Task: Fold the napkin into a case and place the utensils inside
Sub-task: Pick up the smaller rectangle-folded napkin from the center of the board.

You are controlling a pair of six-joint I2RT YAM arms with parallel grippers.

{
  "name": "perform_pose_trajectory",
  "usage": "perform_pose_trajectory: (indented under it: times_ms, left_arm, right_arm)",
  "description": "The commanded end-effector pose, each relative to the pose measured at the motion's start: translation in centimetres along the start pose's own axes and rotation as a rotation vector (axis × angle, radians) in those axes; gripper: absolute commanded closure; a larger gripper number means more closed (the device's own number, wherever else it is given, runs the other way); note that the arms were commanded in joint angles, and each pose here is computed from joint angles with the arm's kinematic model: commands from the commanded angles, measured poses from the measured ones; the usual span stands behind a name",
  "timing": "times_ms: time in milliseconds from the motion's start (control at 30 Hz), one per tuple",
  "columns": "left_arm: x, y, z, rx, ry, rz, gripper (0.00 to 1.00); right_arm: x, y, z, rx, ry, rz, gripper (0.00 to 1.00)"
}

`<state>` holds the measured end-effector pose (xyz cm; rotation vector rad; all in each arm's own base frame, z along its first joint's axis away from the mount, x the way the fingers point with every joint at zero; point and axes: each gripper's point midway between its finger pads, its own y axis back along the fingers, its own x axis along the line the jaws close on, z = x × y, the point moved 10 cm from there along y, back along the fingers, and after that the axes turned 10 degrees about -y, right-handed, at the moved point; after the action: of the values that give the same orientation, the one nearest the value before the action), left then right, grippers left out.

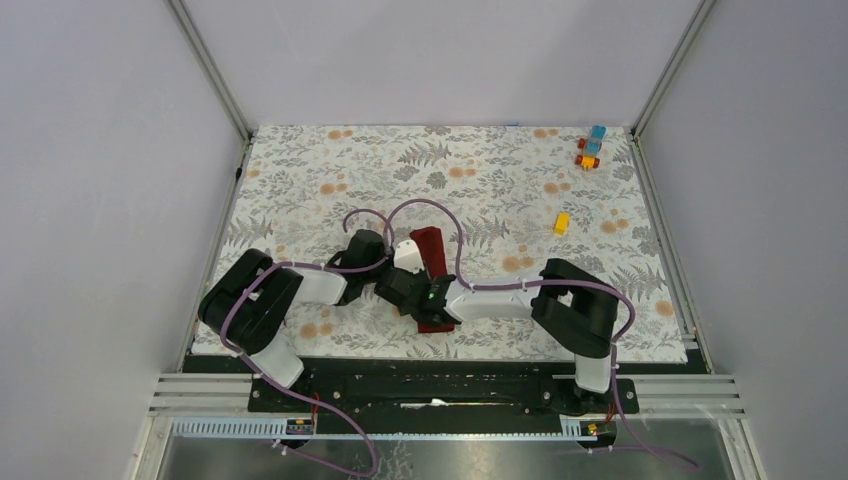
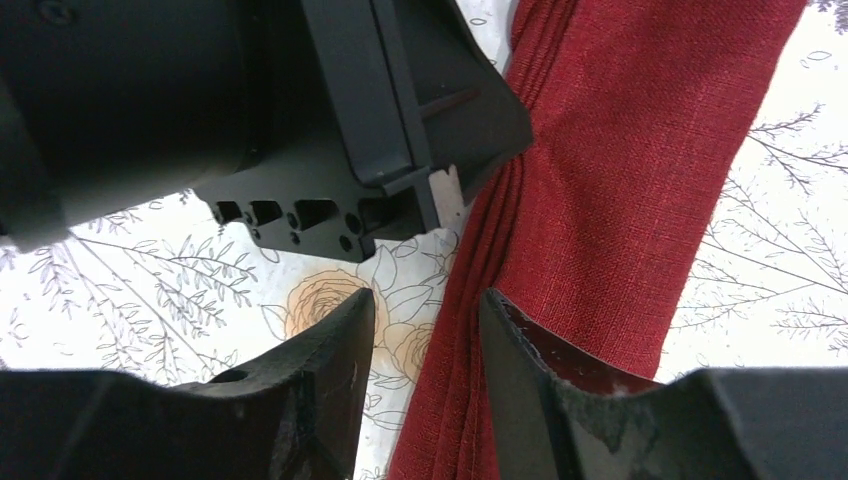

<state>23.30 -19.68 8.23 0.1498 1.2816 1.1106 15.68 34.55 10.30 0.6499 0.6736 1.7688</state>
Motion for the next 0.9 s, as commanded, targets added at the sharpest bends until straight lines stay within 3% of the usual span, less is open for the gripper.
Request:
perform_pose_trajectory:
  times_ms: [0, 267, 433, 867]
  left_arm:
    - [3.8, 0.2, -1.7, 0.071, -0.004, 0.173, 1.00]
    - [4.3, 0.3, -1.8, 0.075, 0.015, 0.155, 1.00]
    - [4.4, 0.4, -2.0, 0.086, 0.036, 0.144, 1.00]
    - [4.5, 0.7, -1.9, 0.096, 0.082, 0.180, 1.00]
  right_arm:
    - [0.1, 0.3, 0.1, -0.048, 0.029, -0.074, 0.50]
    - [-0.5, 4.1, 1.4, -0.099, -0.004, 0.145, 0.40]
    - [-1.4, 3.0, 1.0, -0.088, 0.069, 0.066, 0.36]
    - [-0.4, -0.6, -1.1, -0.065, 0.129, -0.078, 0.49]
